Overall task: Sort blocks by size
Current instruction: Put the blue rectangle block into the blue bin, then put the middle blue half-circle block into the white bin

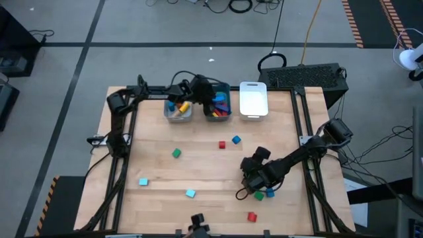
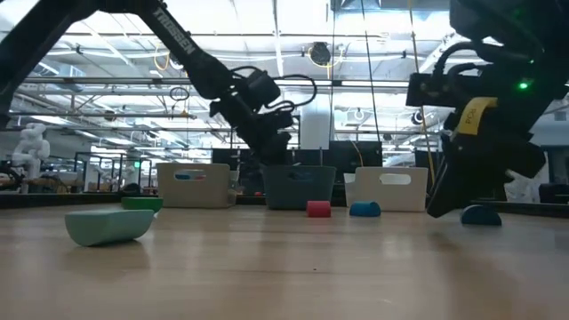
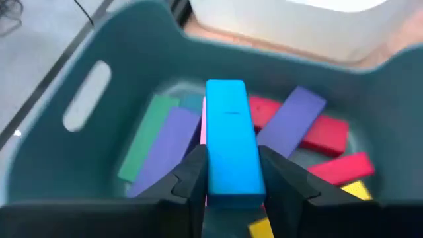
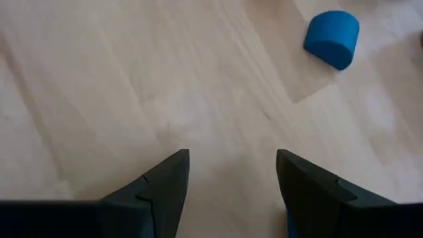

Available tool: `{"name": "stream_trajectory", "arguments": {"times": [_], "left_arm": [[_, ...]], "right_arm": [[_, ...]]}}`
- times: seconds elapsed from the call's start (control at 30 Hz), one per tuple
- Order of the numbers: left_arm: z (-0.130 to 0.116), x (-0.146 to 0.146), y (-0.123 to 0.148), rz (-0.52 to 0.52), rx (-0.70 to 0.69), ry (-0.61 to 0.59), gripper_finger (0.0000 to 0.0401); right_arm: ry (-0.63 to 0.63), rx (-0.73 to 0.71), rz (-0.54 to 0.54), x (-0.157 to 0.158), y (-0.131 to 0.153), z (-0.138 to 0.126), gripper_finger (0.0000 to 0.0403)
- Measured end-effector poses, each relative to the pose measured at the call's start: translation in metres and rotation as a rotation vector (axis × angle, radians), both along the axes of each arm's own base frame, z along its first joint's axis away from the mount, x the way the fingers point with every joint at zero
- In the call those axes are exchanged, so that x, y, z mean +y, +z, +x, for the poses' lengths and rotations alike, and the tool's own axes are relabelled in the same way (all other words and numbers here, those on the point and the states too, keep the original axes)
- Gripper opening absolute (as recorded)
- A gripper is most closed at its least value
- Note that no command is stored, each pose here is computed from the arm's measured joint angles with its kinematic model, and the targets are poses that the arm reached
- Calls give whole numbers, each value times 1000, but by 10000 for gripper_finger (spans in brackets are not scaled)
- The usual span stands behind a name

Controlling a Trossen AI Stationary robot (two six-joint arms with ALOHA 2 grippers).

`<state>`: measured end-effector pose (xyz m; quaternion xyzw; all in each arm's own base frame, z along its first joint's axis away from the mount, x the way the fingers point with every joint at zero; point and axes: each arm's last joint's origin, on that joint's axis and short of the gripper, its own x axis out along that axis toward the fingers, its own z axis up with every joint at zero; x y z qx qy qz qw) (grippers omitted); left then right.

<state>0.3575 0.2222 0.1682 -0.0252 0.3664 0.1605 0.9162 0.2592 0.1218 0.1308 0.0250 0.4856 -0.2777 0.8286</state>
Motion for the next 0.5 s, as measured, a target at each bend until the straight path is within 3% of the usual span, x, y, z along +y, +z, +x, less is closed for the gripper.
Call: {"name": "stream_trajectory", "arguments": {"times": [0.37,0.5], "left_arm": [[1,1,2,23,-20,1,163],[-2,1,7,31,6,57,169]], "right_arm": [[-11,44,-47,-35,1,16,210],[-15,52,-52,-44,4,22,210]]}}
